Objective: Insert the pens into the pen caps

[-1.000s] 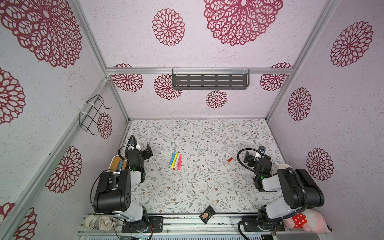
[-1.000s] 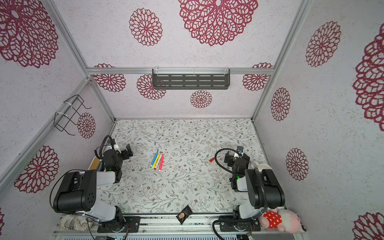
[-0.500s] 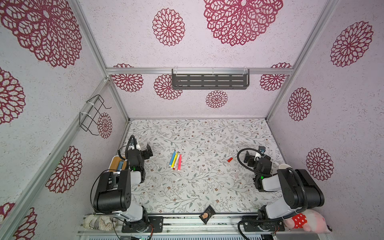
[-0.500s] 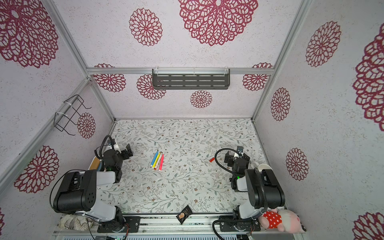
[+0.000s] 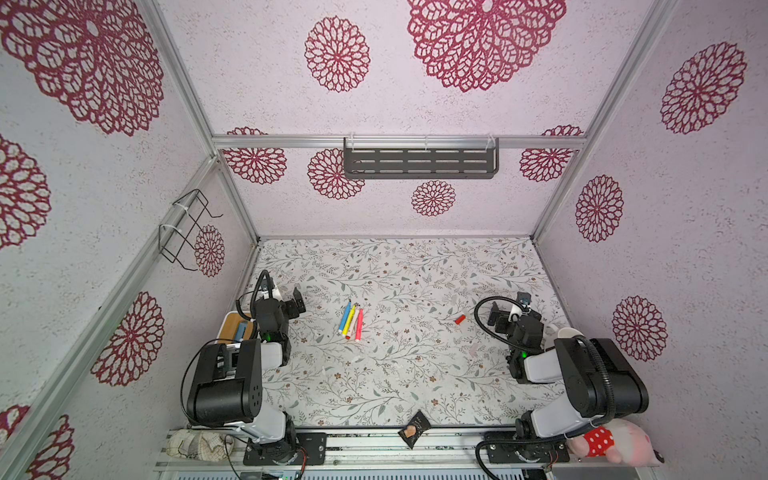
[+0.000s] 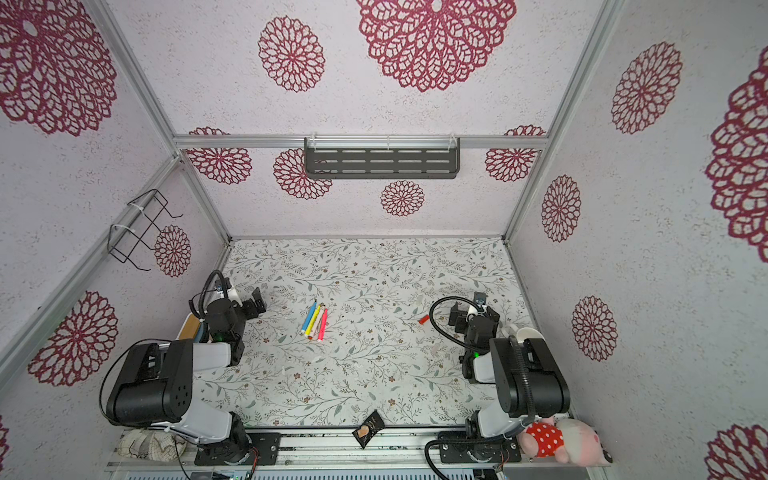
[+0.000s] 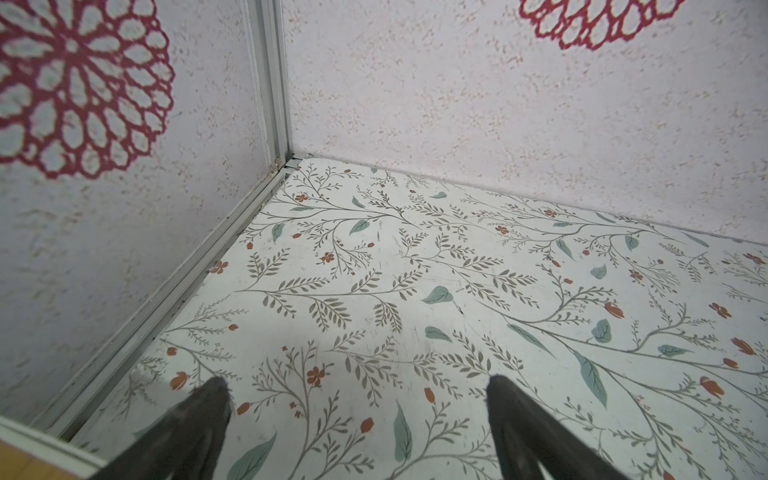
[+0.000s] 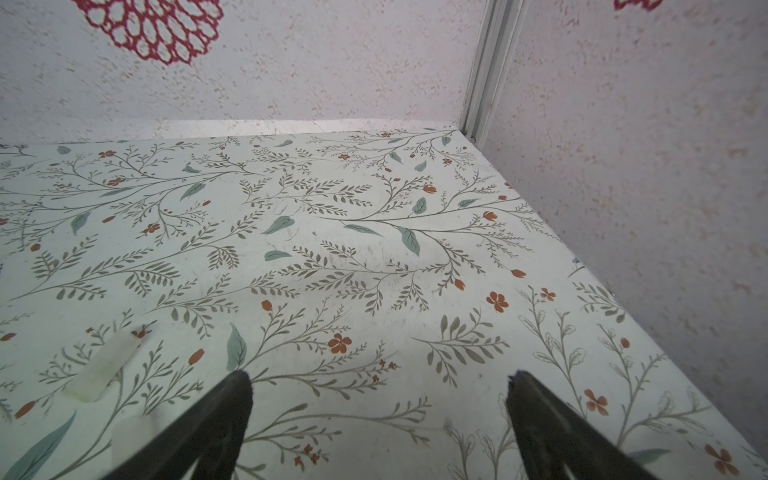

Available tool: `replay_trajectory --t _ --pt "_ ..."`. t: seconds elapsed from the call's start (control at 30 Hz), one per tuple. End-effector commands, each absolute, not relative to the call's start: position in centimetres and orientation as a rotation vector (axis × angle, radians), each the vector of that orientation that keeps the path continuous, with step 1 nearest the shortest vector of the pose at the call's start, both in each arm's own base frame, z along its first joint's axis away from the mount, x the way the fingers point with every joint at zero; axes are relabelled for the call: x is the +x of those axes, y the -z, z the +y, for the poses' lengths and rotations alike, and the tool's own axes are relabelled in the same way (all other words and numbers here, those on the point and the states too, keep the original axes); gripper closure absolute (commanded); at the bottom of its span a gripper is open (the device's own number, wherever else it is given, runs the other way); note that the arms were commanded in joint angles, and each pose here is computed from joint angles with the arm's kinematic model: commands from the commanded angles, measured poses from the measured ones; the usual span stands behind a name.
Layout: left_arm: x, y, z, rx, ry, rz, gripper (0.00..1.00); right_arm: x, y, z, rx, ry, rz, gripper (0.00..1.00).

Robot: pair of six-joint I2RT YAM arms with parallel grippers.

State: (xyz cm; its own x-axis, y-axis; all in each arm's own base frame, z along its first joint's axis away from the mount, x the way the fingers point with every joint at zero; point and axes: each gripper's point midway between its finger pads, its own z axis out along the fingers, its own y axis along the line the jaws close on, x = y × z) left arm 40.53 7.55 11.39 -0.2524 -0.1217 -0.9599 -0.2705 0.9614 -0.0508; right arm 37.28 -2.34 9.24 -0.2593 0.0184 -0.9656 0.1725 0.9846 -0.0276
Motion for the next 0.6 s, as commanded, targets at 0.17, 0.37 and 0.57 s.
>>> replay_trajectory --t 0.17,0.37,0.57 --pt "40.5 -12.0 7.7 -0.276 -0.154 1.813 0.01 37.9 -11.3 -2.4 0.137 0.140 1.763 0.01" --pt "40.5 -11.9 7.7 -0.276 -0.153 1.815 0.01 37.6 -11.6 -1.9 0.108 0.133 1.743 0.01" --pt "40.4 -11.9 8.1 -0.297 -0.166 1.815 0.01 35.8 -14.9 1.0 -0.043 0.141 1.676 0.01"
